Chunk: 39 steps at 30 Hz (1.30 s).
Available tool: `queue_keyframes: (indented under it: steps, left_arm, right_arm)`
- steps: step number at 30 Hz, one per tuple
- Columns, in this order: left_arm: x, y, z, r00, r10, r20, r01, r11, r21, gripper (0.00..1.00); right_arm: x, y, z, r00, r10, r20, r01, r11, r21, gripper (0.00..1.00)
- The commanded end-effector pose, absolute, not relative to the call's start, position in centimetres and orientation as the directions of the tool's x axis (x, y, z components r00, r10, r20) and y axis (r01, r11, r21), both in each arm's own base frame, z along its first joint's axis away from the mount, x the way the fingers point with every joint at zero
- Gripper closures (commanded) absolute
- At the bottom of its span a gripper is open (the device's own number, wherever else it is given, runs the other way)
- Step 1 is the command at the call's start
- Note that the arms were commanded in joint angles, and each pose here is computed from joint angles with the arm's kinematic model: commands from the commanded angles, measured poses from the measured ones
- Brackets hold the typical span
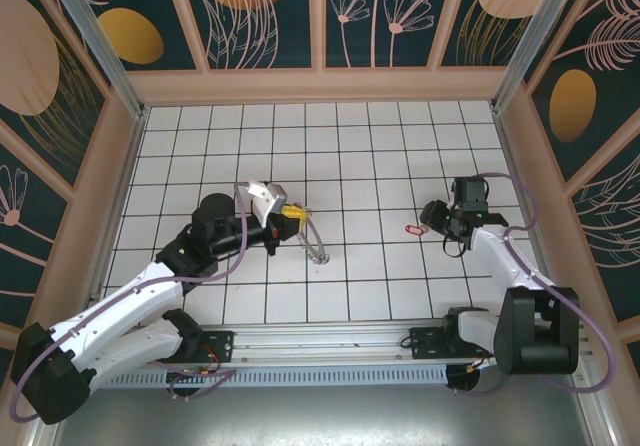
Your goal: Put the keys on the keyring
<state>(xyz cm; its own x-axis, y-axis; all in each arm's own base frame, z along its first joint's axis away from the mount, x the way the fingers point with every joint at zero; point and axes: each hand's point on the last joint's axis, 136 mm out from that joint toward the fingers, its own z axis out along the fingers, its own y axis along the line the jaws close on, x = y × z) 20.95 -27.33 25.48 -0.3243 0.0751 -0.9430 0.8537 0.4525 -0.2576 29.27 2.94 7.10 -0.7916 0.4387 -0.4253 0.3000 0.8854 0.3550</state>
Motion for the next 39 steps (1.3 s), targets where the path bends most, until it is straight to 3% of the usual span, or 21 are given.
queue_keyframes:
  steps: [1,28,39]
  left_arm:
    - [20.6,-27.6,27.2,-0.282,0.024,-0.959,0.873,0.420,-0.246,1.00]
    - [20.7,-27.9,26.5,-0.277,0.035,-0.960,0.879,0.413,-0.238,1.00]
    - [20.6,-28.0,26.5,-0.277,0.036,-0.960,0.881,0.407,-0.239,1.00]
  right_arm:
    - [29.3,3.5,6.1,-0.802,0.461,-0.380,0.311,0.866,0.392,0.53]
    - [28.6,3.5,2.0,-0.849,0.473,-0.234,0.365,0.847,0.387,0.70]
    - [28.7,3.6,2.3,-0.847,0.471,-0.245,0.357,0.847,0.394,0.85]
